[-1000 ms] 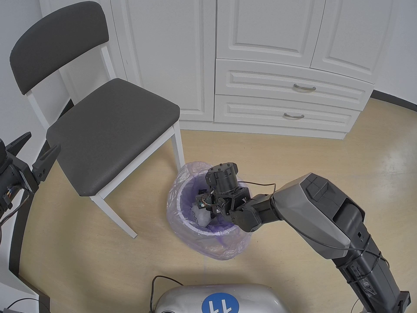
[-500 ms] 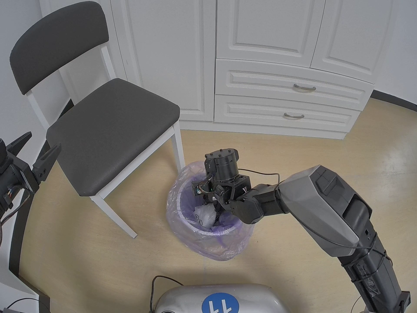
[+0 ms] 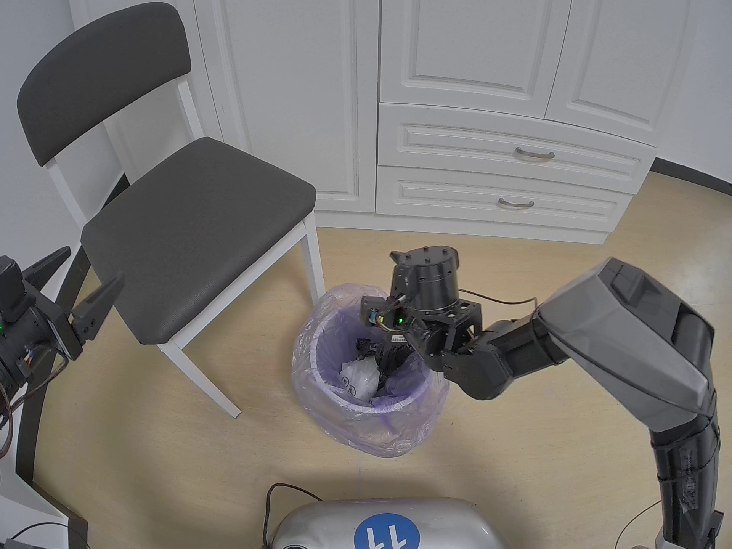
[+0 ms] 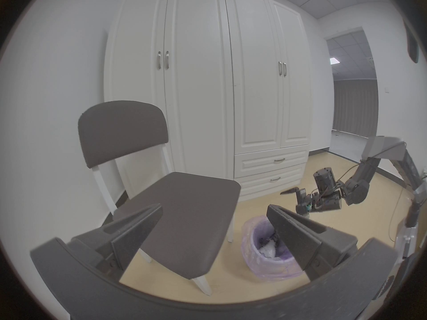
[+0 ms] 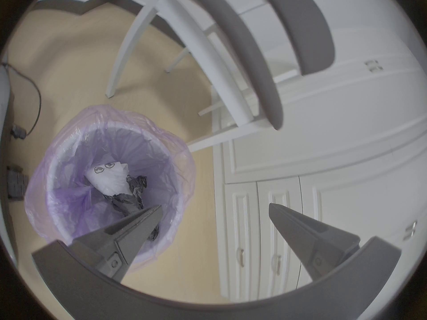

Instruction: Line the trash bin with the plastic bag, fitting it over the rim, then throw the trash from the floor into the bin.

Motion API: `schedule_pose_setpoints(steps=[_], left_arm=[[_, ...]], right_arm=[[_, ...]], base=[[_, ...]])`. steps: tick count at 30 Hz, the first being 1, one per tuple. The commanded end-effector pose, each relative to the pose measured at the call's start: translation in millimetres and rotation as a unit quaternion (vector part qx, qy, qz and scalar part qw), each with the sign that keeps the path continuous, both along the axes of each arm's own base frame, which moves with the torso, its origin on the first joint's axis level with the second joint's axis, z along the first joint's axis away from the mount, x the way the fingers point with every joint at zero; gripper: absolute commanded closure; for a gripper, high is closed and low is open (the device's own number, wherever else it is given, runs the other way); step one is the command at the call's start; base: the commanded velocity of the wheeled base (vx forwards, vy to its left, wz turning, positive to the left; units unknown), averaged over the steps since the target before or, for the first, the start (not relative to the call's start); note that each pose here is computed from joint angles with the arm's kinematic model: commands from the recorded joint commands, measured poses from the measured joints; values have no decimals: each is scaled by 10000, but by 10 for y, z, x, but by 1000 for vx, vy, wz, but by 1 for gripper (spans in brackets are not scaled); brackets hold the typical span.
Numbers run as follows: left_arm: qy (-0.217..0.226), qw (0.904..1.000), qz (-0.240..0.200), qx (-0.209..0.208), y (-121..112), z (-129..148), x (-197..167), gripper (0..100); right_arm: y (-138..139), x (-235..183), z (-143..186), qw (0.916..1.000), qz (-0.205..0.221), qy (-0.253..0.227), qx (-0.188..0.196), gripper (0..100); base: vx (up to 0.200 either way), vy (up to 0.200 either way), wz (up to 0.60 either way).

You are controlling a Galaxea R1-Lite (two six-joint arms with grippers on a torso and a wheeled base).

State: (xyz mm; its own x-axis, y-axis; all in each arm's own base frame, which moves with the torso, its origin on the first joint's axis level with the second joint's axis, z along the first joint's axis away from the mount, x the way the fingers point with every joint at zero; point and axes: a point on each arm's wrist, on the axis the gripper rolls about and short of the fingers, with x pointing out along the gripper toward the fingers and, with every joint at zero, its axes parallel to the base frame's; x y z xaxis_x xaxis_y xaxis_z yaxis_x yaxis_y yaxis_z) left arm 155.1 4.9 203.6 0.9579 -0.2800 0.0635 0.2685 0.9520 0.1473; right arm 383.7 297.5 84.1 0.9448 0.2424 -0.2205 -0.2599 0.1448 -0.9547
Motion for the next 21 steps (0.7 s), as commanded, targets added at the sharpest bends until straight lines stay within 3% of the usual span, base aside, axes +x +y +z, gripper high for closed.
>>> schedule_pose_setpoints(steps=[1,4,10,11,12,14,18,19,20,21], left_arm=[[386,9966,-729,-22,-228,-191,-50,0],[629,9923,-1063,-17,-332,-292,-56,0],[994,9866,-1293,3,-410,-427,-34,0],[1002,9865,-1293,3,-410,-430,-32,0],[1154,9848,-1298,12,-418,-484,-2,0],[1238,9839,-1288,17,-425,-515,34,0],[1556,9796,-1273,35,-433,-633,81,0],[1556,9796,-1273,35,-433,-633,81,0],[1793,9756,-1266,41,-438,-723,107,0],[1936,9729,-1262,48,-442,-778,128,0]], right_arm=[[-374,-426,541,9880,-552,-369,1397,0],[-654,-716,757,9772,-708,-285,1979,0],[-1368,-1209,1126,9609,-1185,-439,2465,0],[-1390,-1215,1131,9604,-1208,-444,2472,0],[-1622,-1323,1219,9518,-1438,-530,2655,0],[-1781,-1404,1265,9439,-1625,-544,2822,0],[-2084,-1541,1293,9124,-2166,-236,3465,0],[-2084,-1541,1293,9124,-2166,-236,3465,0],[-2142,-1537,1253,8896,-2382,-20,3898,0],[-2146,-1532,1227,8750,-2429,92,4188,0]], base=[[0,0,0],[0,0,0],[0,0,0],[0,0,0],[0,0,0],[0,0,0],[0,0,0],[0,0,0],[0,0,0],[0,0,0]])
